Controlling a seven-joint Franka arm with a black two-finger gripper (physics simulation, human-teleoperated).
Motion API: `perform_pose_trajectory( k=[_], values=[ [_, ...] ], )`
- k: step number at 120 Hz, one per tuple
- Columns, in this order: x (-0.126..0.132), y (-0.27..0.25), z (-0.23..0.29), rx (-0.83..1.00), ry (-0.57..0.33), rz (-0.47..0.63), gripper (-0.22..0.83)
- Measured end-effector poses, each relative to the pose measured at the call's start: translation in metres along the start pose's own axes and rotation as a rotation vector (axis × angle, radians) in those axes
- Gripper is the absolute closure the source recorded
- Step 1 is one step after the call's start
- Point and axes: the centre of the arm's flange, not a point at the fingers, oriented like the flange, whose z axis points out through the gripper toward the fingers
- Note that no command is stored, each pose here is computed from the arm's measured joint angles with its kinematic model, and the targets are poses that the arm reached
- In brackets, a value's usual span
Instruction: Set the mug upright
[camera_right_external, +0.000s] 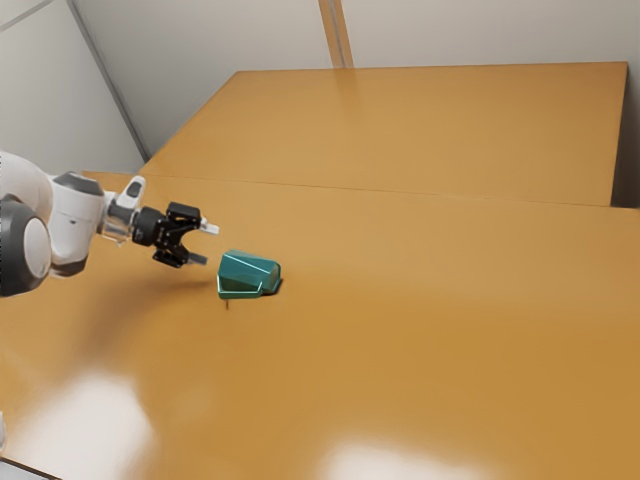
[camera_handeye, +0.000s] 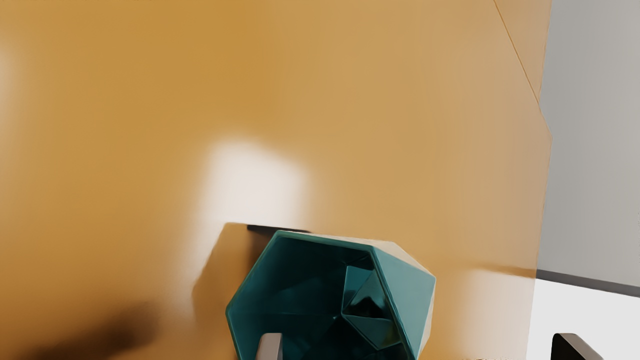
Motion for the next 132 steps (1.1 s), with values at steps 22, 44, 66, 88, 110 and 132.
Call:
perform_pose_trajectory(
  k=[22,44,66,88,110,132],
  values=[
    [-0.01,-0.005,0.038,-0.065,-0.012,0.052,0.02],
    [-0.013,-0.002,0.056,-0.094,-0.008,0.11,0.02],
    [-0.013,0.003,0.066,-0.105,-0.008,0.161,0.1],
    [-0.013,0.003,0.067,-0.106,-0.001,0.185,0.52],
    [-0.013,0.003,0.068,-0.107,0.001,0.202,0.67],
    [-0.012,0.009,0.064,-0.114,0.005,0.223,0.73]
  ],
)
